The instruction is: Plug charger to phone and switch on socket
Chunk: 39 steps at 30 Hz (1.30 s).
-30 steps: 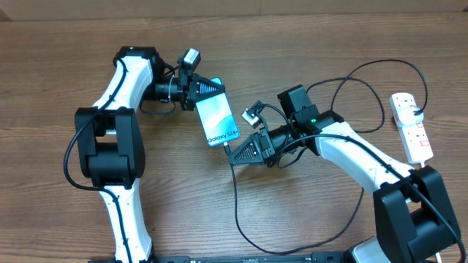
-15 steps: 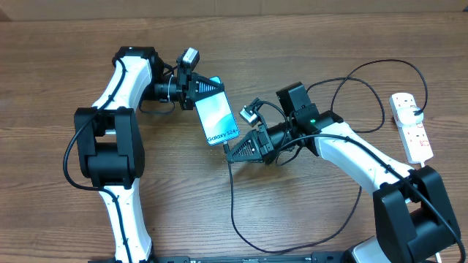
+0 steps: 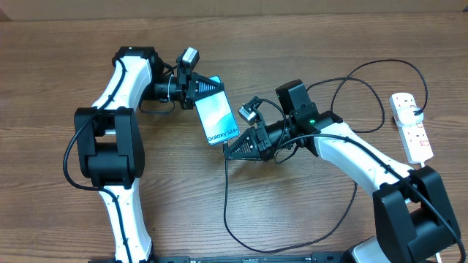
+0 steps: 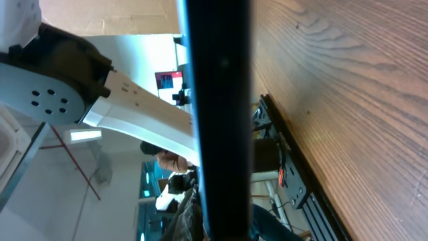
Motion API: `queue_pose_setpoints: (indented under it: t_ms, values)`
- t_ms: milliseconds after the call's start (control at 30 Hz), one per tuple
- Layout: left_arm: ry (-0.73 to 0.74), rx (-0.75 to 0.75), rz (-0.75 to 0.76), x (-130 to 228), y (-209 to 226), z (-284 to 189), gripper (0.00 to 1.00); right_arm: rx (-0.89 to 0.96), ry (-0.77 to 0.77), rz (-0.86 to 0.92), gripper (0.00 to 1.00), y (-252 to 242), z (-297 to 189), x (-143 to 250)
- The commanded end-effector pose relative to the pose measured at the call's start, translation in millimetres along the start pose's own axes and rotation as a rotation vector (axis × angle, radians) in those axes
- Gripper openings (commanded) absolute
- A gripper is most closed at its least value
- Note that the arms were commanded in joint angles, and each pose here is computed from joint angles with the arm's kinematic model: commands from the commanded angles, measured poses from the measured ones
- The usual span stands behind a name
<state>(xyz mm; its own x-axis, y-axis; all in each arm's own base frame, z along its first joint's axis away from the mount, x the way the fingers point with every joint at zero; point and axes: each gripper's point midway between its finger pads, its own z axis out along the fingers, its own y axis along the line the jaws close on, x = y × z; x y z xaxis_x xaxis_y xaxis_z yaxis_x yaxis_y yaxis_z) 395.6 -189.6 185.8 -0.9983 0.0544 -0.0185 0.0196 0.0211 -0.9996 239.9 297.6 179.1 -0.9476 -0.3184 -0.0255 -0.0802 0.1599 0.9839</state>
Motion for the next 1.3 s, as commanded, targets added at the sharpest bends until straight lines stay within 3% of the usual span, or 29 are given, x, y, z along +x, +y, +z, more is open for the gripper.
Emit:
queue_pose_setpoints:
  t_ms: [0, 400, 733, 1267]
  values:
    - [-0.006, 0.032, 0.036, 2, -21, 3, 0.04, 0.08, -0.096, -0.018, 0.04, -10, -14, -18]
    - [-0.006, 0.031, 0.039, 2, -21, 3, 0.04, 0.139, -0.14, -0.019, 0.04, -20, -17, -26]
    - [-0.03, 0.03, 0.065, -5, -20, -7, 0.04, -0.139, 0.03, -0.235, 0.04, 26, -15, 7]
    - [-0.03, 0.032, -0.05, -5, -20, -7, 0.04, -0.035, -0.009, -0.253, 0.04, 10, -8, -1]
